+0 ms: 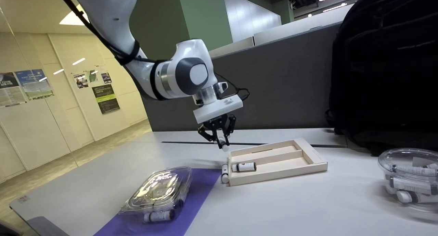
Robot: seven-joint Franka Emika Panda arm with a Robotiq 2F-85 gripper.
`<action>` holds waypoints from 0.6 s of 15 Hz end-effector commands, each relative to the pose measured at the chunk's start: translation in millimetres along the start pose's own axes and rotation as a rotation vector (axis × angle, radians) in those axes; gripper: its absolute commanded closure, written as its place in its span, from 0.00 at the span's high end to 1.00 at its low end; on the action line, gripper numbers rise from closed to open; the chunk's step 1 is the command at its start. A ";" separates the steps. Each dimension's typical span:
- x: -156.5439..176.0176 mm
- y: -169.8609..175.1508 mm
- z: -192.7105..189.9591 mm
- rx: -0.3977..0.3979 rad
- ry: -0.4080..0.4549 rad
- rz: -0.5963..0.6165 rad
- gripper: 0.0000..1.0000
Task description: Put the object on the upper half of the box
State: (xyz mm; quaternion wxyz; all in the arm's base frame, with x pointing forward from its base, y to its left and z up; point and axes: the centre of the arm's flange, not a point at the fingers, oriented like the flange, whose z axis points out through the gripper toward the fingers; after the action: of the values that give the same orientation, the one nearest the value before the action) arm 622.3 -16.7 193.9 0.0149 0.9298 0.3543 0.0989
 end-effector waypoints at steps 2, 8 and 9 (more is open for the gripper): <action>-20.1 25.0 -13.5 -0.040 -0.019 0.189 0.07; -35.6 36.7 14.3 -0.018 -0.079 0.329 0.07; -34.9 36.2 19.3 -0.011 -0.085 0.350 0.07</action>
State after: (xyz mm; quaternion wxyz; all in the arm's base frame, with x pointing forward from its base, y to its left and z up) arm 614.5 -68.7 180.7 0.0225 0.9713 0.2252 0.0735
